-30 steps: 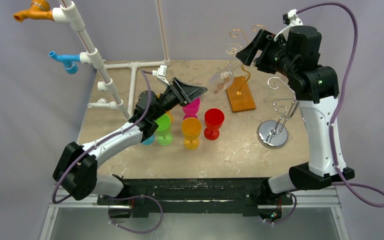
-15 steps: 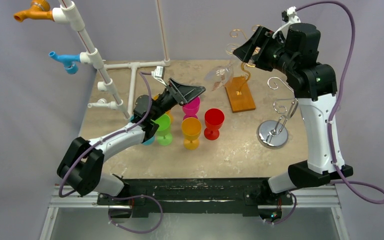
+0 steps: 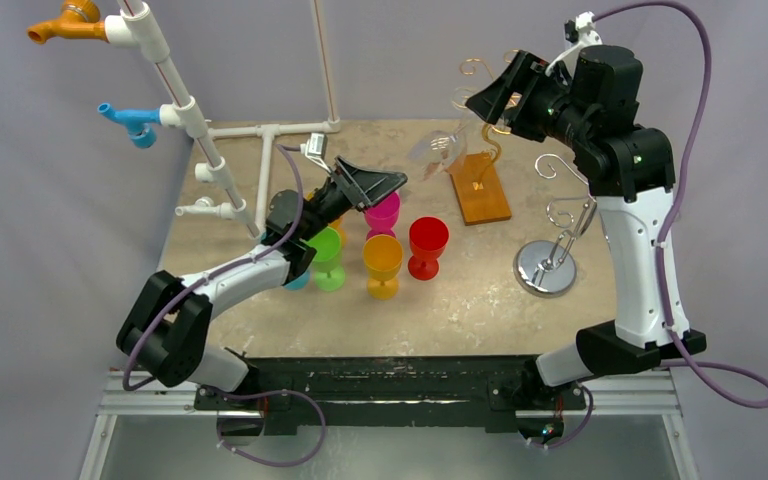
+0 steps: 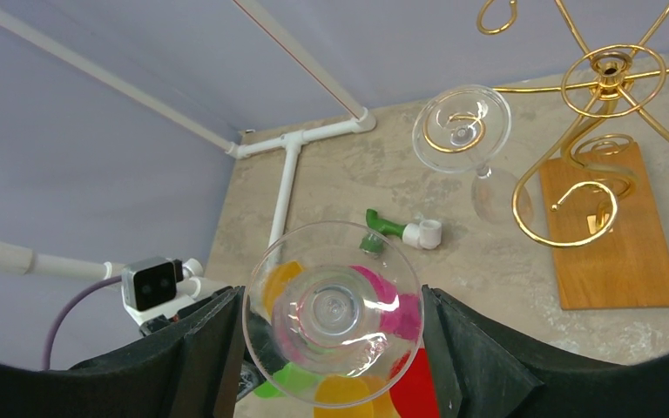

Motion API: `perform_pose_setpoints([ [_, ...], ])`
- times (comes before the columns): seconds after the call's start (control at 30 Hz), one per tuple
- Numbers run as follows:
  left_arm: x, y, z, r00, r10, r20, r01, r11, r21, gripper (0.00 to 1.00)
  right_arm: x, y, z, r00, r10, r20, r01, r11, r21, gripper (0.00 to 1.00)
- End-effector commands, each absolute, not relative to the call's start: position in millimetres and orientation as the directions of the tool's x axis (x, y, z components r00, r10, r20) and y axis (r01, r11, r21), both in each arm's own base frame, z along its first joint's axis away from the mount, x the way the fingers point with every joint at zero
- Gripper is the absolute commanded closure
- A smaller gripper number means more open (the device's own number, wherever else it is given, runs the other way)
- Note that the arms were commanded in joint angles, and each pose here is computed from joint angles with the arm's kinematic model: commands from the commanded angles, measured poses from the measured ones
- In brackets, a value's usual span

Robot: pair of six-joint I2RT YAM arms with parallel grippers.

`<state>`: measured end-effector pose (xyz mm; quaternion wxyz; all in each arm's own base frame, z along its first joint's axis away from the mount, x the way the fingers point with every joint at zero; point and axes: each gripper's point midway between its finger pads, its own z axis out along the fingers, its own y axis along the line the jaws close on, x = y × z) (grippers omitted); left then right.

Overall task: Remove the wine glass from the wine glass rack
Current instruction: Place the wine glass at the center of the board.

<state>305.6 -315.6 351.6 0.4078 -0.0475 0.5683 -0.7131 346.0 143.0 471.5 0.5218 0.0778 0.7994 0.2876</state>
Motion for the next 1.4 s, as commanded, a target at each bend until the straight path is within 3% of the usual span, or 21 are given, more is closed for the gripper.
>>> perform_pose_setpoints([
  [0.0,300,-312,382,-0.639,-0.657,-0.400,0.605,-0.109,-0.789,0.51,343,150,509,-0.371,0.466,-0.803,-0.266,0.775,0.573,0.58],
  [0.7,276,-291,430,-0.678,-0.683,-0.272,0.634,-0.356,-0.686,0.66,342,173,522,-0.418,0.477,-0.773,-0.384,0.679,0.626,0.57],
  [1.0,274,-285,441,-0.674,-0.697,-0.245,0.640,-0.386,-0.665,0.74,335,181,521,-0.443,0.485,-0.754,-0.417,0.633,0.652,0.59],
  [1.1,275,-285,444,-0.671,-0.701,-0.242,0.642,-0.386,-0.662,0.80,334,181,518,-0.442,0.485,-0.755,-0.415,0.635,0.651,0.59],
  [1.27,274,-285,446,-0.669,-0.701,-0.248,0.643,-0.379,-0.665,0.99,334,180,515,-0.441,0.483,-0.757,-0.411,0.641,0.648,0.58],
  [1.37,277,-287,445,-0.658,-0.705,-0.262,0.645,-0.349,-0.680,1.00,333,178,515,-0.427,0.484,-0.764,-0.413,0.648,0.641,0.53],
])
